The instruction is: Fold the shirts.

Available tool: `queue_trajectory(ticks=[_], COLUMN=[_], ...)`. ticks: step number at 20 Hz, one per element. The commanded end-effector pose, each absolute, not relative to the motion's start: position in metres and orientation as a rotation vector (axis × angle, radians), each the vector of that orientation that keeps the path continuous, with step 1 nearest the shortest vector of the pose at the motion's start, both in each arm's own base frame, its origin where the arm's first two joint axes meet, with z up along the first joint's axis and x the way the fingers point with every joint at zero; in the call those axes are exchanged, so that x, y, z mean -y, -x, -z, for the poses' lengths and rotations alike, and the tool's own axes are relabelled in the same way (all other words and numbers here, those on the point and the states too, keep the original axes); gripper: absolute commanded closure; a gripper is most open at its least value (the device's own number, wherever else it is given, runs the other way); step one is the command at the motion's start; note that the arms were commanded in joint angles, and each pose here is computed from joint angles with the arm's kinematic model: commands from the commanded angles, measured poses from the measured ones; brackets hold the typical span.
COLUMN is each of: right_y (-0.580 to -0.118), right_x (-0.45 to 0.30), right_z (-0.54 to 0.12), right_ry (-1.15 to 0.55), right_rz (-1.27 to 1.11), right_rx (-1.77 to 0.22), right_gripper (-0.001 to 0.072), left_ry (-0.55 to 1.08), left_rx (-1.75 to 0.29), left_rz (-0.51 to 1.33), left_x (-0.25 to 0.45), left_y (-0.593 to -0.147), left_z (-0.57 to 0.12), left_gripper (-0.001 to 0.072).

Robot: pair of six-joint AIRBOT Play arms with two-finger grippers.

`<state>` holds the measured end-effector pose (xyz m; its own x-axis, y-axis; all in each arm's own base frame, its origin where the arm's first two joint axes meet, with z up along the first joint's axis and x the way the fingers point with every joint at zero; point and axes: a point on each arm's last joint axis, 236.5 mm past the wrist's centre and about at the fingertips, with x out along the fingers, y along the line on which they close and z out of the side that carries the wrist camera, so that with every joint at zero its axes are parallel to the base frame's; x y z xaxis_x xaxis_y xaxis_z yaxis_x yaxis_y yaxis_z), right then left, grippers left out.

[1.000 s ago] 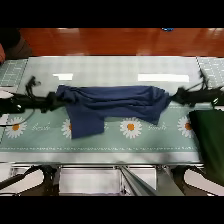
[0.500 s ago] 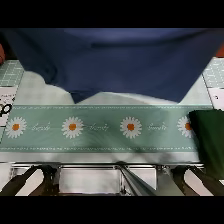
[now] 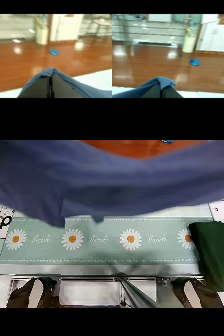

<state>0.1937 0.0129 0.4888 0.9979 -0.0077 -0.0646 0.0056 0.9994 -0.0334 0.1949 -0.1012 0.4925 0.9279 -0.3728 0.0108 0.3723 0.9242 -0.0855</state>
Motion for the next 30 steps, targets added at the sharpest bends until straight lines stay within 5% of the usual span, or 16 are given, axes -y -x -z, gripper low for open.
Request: queue_trajectory(ticks=[1,4,7,13,23,26,30], right_y=[-0.153,-0.155,-0.184,-0.274,-0.504,-0.555,-0.578], right_x=[-0.007,-0.008,-0.002,-0.013,-0.012,-0.029,-0.035], right_z=[-0.48,-0.45,-0.403,-0.295,-0.104,-0.063,-0.027], right_ry=[0.061,0.019,-0.035,-0.143,-0.452,-0.509,-0.564], right_rz=[0.09,0.081,0.058,-0.136,-0.312,-0.323,-0.31], right_rx=[-0.071,-0.144,-0.279,-0.579,-0.86,-0.918,-0.97], right_gripper=[0.0694,0.0694,0.0694,0.0694,0.0694,0.0694,0.0694], left_ry=[0.014,0.045,0.083,0.271,0.562,0.621,0.66], left_rx=[0.045,0.08,0.013,-0.36,-0.765,-0.851,-0.97], left_rz=[0.216,0.078,0.024,0.13,0.133,0.136,0.15], left_x=[0.089,0.056,0.038,0.034,-0.006,-0.005,0.003], left_y=[-0.139,-0.099,-0.107,-0.25,-0.519,-0.565,-0.572], left_z=[-0.493,-0.491,-0.473,-0.352,-0.112,-0.061,-0.016], left_gripper=[0.0688,0.0688,0.0688,0.0688,0.0688,0.0688,0.0688])
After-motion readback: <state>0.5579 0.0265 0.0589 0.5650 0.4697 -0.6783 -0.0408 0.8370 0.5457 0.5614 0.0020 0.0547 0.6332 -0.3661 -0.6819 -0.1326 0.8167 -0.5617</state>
